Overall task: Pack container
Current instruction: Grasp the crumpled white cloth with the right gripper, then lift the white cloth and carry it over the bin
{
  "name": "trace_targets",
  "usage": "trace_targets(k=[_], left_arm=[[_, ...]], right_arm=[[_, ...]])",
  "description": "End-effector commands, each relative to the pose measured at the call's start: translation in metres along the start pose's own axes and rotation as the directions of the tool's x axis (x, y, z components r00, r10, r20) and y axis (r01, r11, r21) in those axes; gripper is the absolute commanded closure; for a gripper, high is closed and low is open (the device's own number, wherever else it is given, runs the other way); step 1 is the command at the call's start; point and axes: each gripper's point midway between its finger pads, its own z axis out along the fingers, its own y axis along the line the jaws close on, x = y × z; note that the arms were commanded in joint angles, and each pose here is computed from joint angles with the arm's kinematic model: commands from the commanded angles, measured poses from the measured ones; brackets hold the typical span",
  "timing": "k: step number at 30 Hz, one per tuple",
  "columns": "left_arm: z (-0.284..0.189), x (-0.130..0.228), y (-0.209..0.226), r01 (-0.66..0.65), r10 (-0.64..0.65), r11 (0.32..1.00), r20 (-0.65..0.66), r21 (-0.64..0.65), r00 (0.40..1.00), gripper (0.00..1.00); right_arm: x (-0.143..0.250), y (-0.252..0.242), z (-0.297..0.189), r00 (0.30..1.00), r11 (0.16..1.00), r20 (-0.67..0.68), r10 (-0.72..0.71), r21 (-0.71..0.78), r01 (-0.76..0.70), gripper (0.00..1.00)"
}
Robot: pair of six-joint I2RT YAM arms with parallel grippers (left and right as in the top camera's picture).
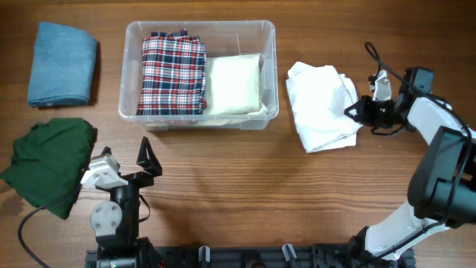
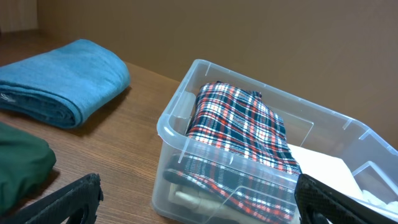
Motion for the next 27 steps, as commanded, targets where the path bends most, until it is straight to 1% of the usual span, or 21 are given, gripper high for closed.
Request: trace_targets(k=[1, 6, 8, 12, 16, 19, 20, 21, 24, 27], left_arm=[[0.0, 0.001, 0.001, -0.017, 0.017, 1.0, 0.002, -0.005, 1.0, 0.0], [0.0, 0.001, 0.001, -0.017, 0.017, 1.0, 0.002, -0.005, 1.0, 0.0], [0.0, 0.001, 0.001, -0.017, 0.017, 1.0, 0.002, -0.005, 1.0, 0.0], [0.0, 0.001, 0.001, -0.017, 0.017, 1.0, 0.002, -0.005, 1.0, 0.0], [0.0, 0.001, 0.001, -0.017, 0.017, 1.0, 0.002, -0.005, 1.0, 0.0], [0.0, 0.001, 0.001, -0.017, 0.017, 1.0, 0.002, -0.005, 1.0, 0.0], [0.0, 0.001, 0.001, -0.017, 0.017, 1.0, 0.002, -0.005, 1.0, 0.0], [0.0, 0.001, 0.001, -0.017, 0.017, 1.0, 0.002, -0.005, 1.0, 0.0], [0.0, 0.001, 0.001, -0.017, 0.017, 1.0, 0.002, -0.005, 1.0, 0.0], [0.0, 0.001, 0.001, -0.017, 0.017, 1.0, 0.002, -0.005, 1.0, 0.0]], right_arm=[[-0.037, 0.015, -0.024, 0.995, 0.998, 0.075, -0.068, -0.008, 0.068, 0.96], [-0.08, 0.042, -0.076, 0.978, 0.992, 0.162, -0.129, 0.014, 0.128, 0.96], [-0.09, 0.051, -0.093, 0.971, 0.989, 0.188, -0.147, 0.025, 0.145, 0.96], [-0.098, 0.061, -0.12, 0.959, 0.985, 0.226, -0.172, 0.074, 0.159, 0.96], [-0.104, 0.067, -0.142, 0.95, 0.973, 0.244, -0.196, 0.167, 0.158, 0.96], [-0.108, 0.073, -0.148, 0.943, 0.963, 0.253, -0.218, 0.21, 0.167, 0.96], [-0.108, 0.076, -0.147, 0.943, 0.964, 0.251, -0.221, 0.206, 0.171, 0.96], [-0.111, 0.09, -0.149, 0.94, 0.97, 0.269, -0.211, 0.173, 0.168, 0.96], [-0.123, 0.118, -0.168, 0.922, 0.977, 0.326, -0.212, 0.108, 0.186, 0.96], [-0.136, 0.152, -0.193, 0.895, 0.971, 0.378, -0.236, 0.048, 0.236, 0.96]])
